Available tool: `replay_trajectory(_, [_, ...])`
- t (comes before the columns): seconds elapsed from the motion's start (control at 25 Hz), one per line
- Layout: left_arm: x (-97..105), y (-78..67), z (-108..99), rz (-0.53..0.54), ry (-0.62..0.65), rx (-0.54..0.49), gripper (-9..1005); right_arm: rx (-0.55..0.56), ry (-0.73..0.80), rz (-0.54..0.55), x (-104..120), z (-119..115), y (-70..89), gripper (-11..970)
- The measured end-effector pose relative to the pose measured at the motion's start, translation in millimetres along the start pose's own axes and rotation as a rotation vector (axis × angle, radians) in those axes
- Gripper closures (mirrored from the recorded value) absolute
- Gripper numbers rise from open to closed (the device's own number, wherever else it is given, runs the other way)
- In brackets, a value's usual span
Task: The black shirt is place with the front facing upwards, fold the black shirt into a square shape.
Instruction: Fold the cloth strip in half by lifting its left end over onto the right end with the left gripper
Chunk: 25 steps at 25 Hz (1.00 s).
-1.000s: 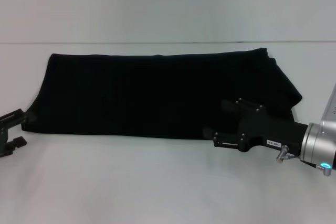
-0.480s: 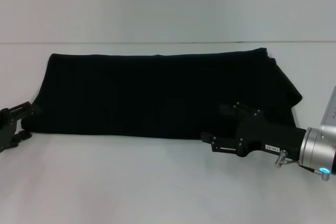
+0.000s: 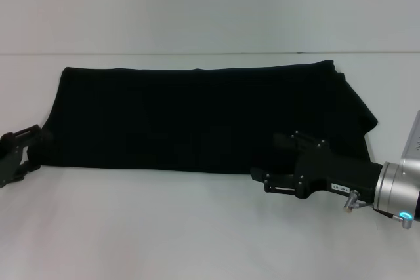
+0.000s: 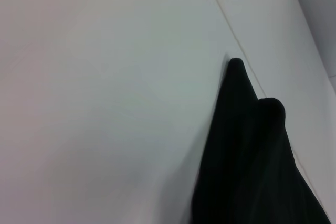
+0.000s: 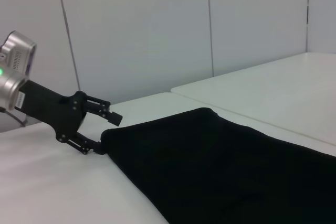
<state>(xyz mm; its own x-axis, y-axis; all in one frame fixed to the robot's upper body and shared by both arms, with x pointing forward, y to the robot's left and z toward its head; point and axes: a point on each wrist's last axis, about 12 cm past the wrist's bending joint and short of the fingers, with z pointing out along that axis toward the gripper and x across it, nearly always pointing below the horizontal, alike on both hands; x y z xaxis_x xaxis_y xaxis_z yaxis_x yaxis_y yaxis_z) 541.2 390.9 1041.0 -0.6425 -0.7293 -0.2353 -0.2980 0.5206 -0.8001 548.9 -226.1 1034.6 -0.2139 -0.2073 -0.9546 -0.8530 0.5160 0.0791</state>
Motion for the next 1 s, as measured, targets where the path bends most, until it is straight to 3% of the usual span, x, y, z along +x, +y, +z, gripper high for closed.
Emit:
replay_trajectory(0.32, [-3.3,-10.2,11.3,0.020,-0.005,-0.005,120,-0.015,-0.001,0.009,1.5,0.8,3.4,9])
replay_trajectory(0.76, [-1.9,-17.8,17.9,0.076,0.024,-0.010,221,-0.026,0.005,0.003,2.2,0.0,4.4,11])
replay_trajectory(1.0, [-2.6,-18.8,18.7,0.080,0.022,-0.012,478,-0.032,0.003,0.003,2.2,-0.3,5.2,12])
